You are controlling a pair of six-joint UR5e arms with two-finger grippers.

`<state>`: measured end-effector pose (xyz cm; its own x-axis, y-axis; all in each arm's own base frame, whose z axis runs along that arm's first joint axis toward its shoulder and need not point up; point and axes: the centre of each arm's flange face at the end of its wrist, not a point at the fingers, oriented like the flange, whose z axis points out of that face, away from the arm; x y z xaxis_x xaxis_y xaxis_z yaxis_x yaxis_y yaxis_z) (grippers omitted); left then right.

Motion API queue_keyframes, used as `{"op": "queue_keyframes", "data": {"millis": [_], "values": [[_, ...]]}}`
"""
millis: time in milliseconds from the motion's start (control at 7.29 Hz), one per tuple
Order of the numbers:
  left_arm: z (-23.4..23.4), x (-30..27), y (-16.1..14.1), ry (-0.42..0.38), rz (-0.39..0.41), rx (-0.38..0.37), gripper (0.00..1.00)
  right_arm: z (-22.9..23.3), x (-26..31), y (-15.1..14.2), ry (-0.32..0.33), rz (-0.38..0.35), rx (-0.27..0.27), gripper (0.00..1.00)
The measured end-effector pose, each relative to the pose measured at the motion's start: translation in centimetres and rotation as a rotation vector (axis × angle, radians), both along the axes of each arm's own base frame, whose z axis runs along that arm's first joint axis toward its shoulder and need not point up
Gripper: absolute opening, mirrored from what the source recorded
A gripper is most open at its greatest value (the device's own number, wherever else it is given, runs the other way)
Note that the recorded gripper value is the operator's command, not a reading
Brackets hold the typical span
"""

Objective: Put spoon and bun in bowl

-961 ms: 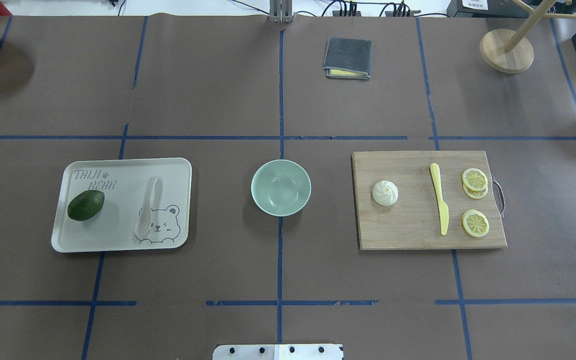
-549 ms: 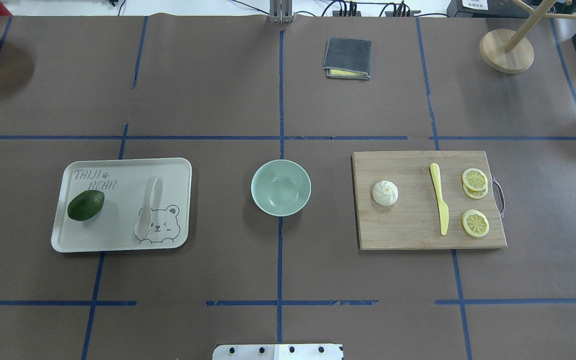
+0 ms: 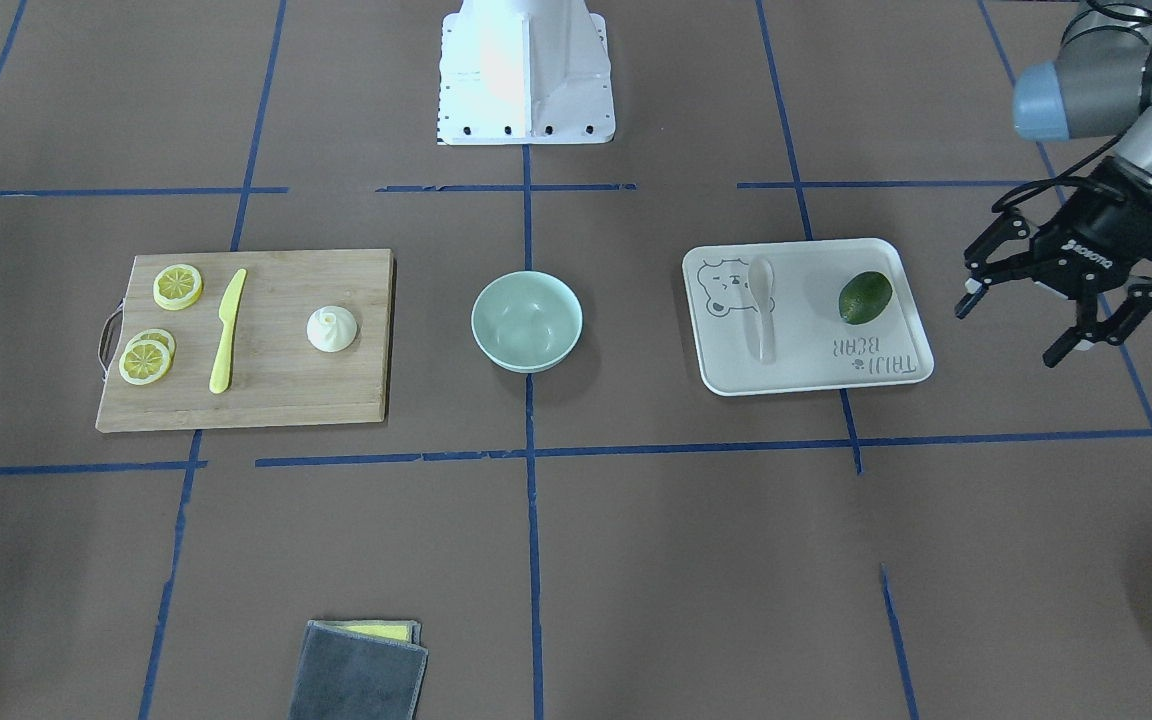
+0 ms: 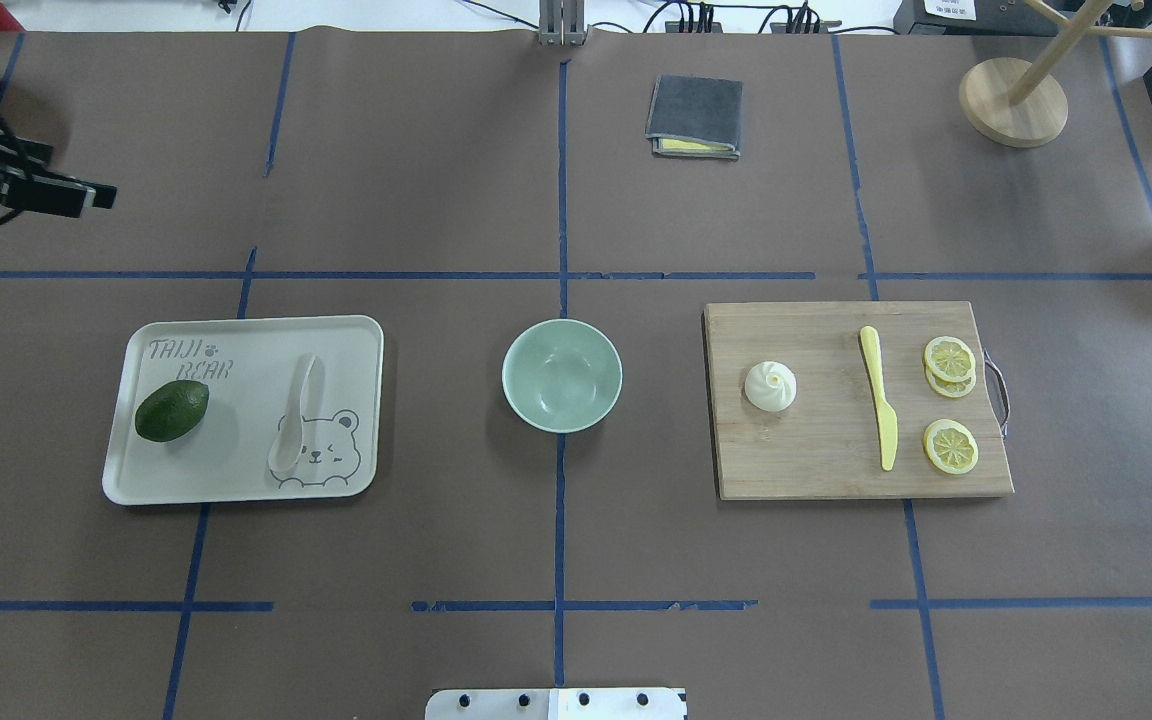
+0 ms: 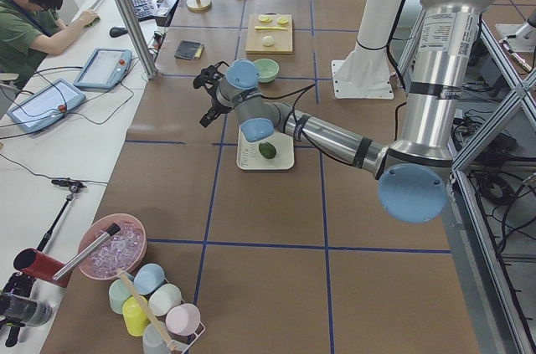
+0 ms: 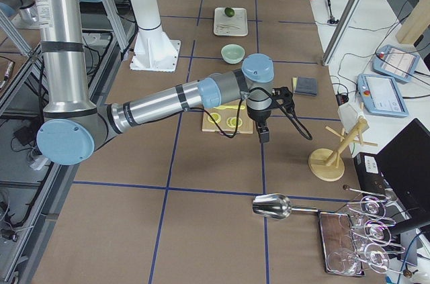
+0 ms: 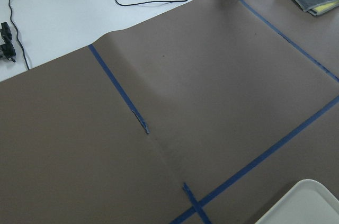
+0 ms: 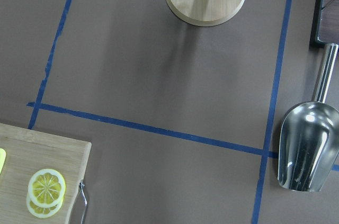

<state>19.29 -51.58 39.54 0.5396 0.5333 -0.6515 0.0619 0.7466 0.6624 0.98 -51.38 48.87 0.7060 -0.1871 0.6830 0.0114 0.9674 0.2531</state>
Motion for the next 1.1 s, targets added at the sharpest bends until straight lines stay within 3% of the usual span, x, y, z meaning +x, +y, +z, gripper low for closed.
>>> {"op": "queue_keyframes", "data": {"millis": [275, 549, 824, 1098], "values": [[-1.2, 6.8, 1.6, -0.012, -0.046, -0.161, 1.00, 0.1, 0.0, 0.1, -0.001, 0.003, -0.005, 1.00], [-0.3, 13.1, 4.1, -0.083, -0.120, -0.265, 1.00, 0.1, 0.0, 0.1, -0.001, 0.003, -0.006, 1.00], [0.4, 19.3, 8.0, -0.095, -0.167, -0.344, 0.83, 0.2, 0.0, 0.2, -0.001, 0.003, -0.007, 1.00], [1.1, 22.6, 10.3, -0.106, -0.178, -0.373, 0.66, 0.2, 0.0, 0.2, -0.001, 0.003, -0.008, 1.00]]}}
